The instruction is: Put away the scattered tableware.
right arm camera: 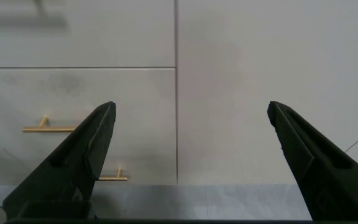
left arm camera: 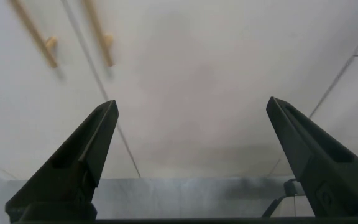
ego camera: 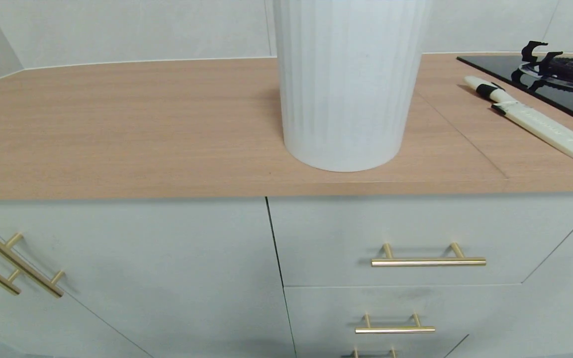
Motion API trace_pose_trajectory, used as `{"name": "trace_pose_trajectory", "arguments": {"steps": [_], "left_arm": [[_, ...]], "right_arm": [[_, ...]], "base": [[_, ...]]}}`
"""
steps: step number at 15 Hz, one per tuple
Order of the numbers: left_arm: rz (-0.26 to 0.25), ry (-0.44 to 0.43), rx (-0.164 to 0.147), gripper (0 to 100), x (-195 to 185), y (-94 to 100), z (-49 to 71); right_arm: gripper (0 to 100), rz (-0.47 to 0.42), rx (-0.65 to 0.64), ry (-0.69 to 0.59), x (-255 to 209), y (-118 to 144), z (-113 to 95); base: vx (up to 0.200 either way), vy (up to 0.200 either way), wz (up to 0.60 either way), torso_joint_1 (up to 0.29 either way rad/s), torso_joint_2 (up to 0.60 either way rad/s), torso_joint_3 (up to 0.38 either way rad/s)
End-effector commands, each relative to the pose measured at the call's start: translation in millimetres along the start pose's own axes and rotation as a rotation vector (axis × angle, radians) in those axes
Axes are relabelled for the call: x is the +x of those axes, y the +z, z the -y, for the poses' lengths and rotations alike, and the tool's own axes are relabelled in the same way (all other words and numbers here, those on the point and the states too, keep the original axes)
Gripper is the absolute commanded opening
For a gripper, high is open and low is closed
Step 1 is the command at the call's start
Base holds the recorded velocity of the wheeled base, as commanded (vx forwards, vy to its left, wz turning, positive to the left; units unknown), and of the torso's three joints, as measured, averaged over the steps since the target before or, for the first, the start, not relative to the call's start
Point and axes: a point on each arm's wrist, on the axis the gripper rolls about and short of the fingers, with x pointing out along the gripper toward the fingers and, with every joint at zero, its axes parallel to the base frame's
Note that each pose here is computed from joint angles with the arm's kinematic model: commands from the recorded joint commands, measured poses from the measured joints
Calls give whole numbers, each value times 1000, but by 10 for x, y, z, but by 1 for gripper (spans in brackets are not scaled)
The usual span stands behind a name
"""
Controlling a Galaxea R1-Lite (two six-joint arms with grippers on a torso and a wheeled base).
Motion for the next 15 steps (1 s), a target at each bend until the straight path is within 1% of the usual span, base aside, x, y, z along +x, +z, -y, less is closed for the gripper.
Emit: {"name": "trace_pose_trajectory", "arguments": {"steps": [1, 15], "left_arm": [[-1, 1, 0, 100, 0, -1, 0], [-1, 1, -1, 100, 0, -1, 0]], "right_arm": [[100, -2, 0, 0, 1, 0, 0], [100, -1, -2, 2, 1, 0, 0]], "base": [[0, 0, 0, 0, 0, 0], [0, 0, 0, 0, 0, 0]]}}
